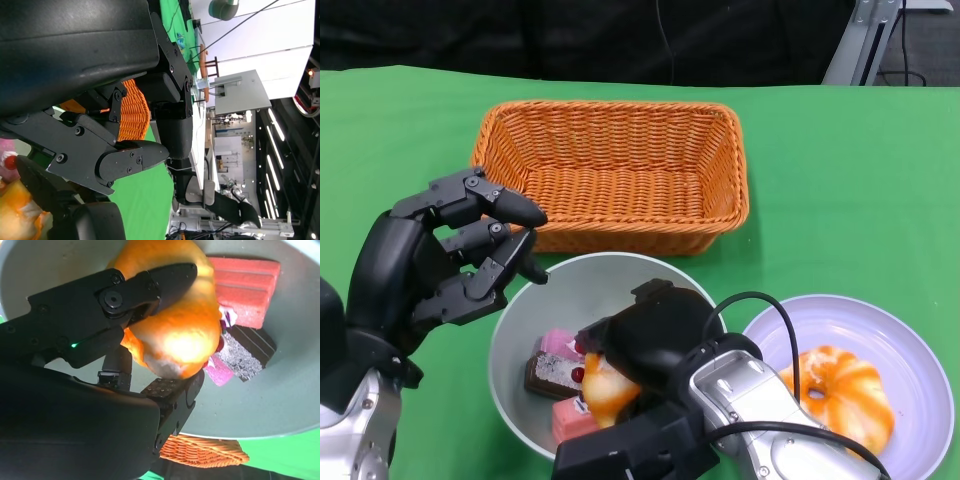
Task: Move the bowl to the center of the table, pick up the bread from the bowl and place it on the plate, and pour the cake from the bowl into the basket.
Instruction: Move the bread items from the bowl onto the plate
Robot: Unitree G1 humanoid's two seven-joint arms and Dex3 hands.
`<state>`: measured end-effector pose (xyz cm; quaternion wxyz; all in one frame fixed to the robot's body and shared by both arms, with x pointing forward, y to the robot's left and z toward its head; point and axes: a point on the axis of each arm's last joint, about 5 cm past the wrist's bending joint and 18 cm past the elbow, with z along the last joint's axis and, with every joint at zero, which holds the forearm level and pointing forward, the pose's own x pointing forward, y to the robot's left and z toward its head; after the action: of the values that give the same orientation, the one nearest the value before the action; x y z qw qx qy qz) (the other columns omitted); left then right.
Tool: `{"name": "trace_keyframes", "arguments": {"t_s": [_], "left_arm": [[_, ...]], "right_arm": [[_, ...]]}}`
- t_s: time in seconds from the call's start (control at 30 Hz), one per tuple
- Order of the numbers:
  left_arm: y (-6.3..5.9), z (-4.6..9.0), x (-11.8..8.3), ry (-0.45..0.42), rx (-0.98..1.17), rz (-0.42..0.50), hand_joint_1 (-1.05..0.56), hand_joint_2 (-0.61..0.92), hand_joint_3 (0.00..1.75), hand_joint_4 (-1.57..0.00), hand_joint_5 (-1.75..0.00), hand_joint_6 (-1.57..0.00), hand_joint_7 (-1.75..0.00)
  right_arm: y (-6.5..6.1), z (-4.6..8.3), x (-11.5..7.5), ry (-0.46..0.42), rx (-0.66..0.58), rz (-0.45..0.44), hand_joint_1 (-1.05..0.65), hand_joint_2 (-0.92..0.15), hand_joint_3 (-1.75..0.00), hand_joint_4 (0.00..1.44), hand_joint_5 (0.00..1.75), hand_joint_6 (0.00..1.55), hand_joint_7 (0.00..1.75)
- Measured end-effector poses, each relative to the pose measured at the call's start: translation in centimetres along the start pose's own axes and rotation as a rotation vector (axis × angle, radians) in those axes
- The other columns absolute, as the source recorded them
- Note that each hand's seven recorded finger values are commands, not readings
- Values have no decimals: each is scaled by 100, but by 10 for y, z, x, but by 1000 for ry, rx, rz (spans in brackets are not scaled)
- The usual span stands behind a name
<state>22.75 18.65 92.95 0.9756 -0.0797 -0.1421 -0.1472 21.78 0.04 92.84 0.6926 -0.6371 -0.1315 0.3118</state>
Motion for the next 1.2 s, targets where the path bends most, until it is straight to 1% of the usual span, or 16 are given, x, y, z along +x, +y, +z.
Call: {"name": "trace_keyframes", "arguments": {"t_s": [0.1, 0.17, 0.27, 0.33, 0.37, 0.43, 0.5, 0.6, 0.63, 0.7, 0.83, 0.87, 0.9, 0.93, 1.03, 1.2], "left_arm": [[0, -1, -2, 7, 0, -5, -29, 69, 73, -77, -137, -86, -92], [0, -1, -2, 8, 2, -5, -29, 70, 73, -77, -137, -87, -91], [0, -1, -2, 7, 5, -5, -29, 70, 73, -77, -137, -87, -90], [0, -2, -2, 8, 5, -4, -29, 71, 73, -78, -138, -88, -90], [0, -2, -2, 7, 5, -4, -29, 71, 73, -78, -138, -88, -90], [0, -2, -2, 7, 7, -3, -28, 71, 73, -78, -138, -88, -90], [0, -3, -2, 10, 11, -2, -29, 71, 73, -78, -138, -88, -90], [1, -4, -3, 14, 12, 0, -29, 70, 73, -78, -138, -88, -90], [1, -4, -3, 15, 12, 0, -29, 70, 73, -78, -138, -88, -90], [1, -4, -3, 15, 13, 1, -29, 70, 73, -79, -138, -89, -89], [1, -6, -3, 20, 12, 3, -30, 70, 72, -79, -137, -89, -88], [1, -6, -3, 21, 11, 4, -30, 70, 72, -79, -137, -88, -87], [1, -6, -3, 22, 11, 4, -30, 70, 72, -78, -138, -88, -87], [1, -6, -3, 22, 11, 4, -30, 70, 72, -78, -138, -88, -87], [1, -6, -3, 22, 10, 5, -29, 70, 72, -77, -138, -88, -87], [1, -6, -3, 23, 9, 6, -29, 71, 71, -76, -139, -87, -87]], "right_arm": [[6, -4, -1, -13, 35, -50, -21, -78, 0, 69, 165, 110, 7], [10, -6, 0, -25, 51, -81, -20, -78, 0, 74, 156, 113, 7], [14, -9, -1, -44, 82, -124, -22, -78, -1, 74, 155, 115, 6], [16, -13, -2, -55, 86, -150, -23, -78, 0, 74, 149, 113, 4], [17, -14, -2, -63, 90, -163, -21, -78, 0, 76, 139, 114, 4], [20, -19, -2, -77, 125, -198, -21, -78, 0, 79, 143, 119, 4], [21, -21, -3, -91, 142, -222, -25, -81, -1, 75, 158, 121, 6], [21, -26, -4, -97, 153, -251, -27, -83, -1, 76, 164, 122, 7], [21, -27, -4, -95, 160, -255, -27, -84, -1, 75, 166, 122, 7], [20, -29, -4, -88, 181, -255, -28, -85, -1, 77, 160, 121, 6], [16, -30, -6, -84, 196, -251, -29, -86, 0, 80, 154, 120, 5], [15, -31, -7, -82, 198, -250, -29, -87, -1, 81, 152, 119, 4], [13, -31, -8, -78, 206, -244, -29, -87, 0, 84, 142, 119, 3], [10, -32, -8, -73, 224, -238, -28, -86, 0, 87, 137, 118, 2], [3, -36, -11, -65, 274, -252, -29, -84, 0, 93, 132, 119, 2], [-7, -41, -19, -64, 328, -278, -29, -86, -1, 92, 127, 117, 0]]}}
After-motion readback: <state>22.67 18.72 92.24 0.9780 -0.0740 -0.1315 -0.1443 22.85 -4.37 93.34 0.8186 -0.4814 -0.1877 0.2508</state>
